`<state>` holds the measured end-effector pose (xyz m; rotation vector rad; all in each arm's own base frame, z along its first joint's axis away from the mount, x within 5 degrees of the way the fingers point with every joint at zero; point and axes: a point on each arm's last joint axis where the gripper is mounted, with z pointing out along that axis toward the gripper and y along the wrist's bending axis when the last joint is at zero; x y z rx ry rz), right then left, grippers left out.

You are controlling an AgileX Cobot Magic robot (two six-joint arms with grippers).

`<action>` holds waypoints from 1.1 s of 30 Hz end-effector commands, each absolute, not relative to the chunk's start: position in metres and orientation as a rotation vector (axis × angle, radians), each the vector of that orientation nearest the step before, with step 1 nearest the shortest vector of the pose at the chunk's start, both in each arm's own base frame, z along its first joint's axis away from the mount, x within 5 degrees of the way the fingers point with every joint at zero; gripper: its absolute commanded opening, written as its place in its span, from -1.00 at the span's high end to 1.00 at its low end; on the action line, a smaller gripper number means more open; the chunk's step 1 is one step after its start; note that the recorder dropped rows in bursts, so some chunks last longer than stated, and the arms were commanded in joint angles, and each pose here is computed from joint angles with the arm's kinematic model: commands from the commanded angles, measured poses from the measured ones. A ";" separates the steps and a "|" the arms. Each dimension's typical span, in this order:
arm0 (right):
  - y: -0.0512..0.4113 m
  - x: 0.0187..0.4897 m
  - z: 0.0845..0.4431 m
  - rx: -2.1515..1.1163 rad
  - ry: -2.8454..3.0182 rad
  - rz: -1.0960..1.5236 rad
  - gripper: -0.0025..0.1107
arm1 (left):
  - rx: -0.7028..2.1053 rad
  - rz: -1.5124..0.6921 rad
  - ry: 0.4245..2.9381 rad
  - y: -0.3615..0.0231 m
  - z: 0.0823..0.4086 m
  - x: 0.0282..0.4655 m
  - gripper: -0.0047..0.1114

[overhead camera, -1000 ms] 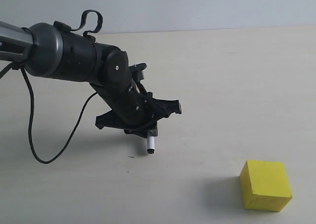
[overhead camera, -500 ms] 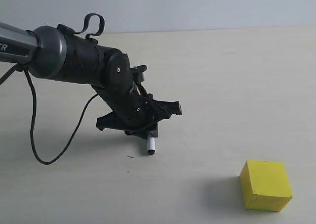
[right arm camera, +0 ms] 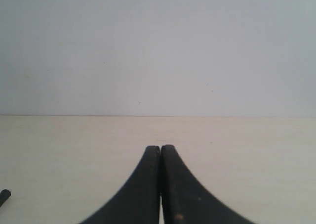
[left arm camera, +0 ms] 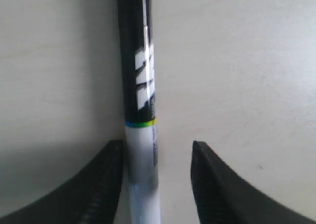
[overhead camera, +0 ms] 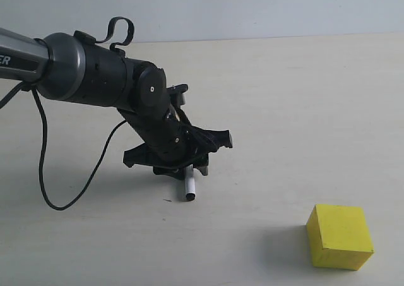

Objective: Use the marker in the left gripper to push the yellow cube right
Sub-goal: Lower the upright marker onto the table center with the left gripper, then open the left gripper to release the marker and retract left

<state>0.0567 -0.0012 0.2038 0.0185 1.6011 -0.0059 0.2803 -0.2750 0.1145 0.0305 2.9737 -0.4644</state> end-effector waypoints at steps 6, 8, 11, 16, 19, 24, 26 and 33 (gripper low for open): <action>-0.001 0.056 0.203 0.015 1.595 -0.008 0.96 | 0.035 -0.472 2.958 -0.275 0.114 0.282 0.12; -0.001 0.056 0.203 0.015 1.595 -0.008 0.96 | 0.035 -0.472 2.958 -0.275 0.114 0.282 0.12; -0.001 0.056 0.203 0.015 1.595 -0.008 0.96 | 0.037 -0.475 2.953 -0.275 0.116 0.282 0.12; -0.001 0.056 0.203 0.015 1.595 -0.008 0.96 | 0.042 -0.492 2.933 -0.276 0.123 0.283 0.12; -0.001 0.056 0.203 0.015 1.595 -0.008 0.96 | 0.046 -0.498 2.924 -0.276 0.125 0.283 0.12; -0.001 0.056 0.203 0.015 1.595 -0.008 0.96 | 0.070 -0.500 2.917 -0.276 0.127 0.283 0.12; -0.001 0.056 0.203 0.015 1.595 -0.008 0.96 | 0.077 -0.511 2.904 -0.276 0.132 0.283 0.12; -0.001 0.056 0.203 0.015 1.595 -0.008 0.96 | 0.135 -0.580 2.789 -0.265 0.178 0.286 0.23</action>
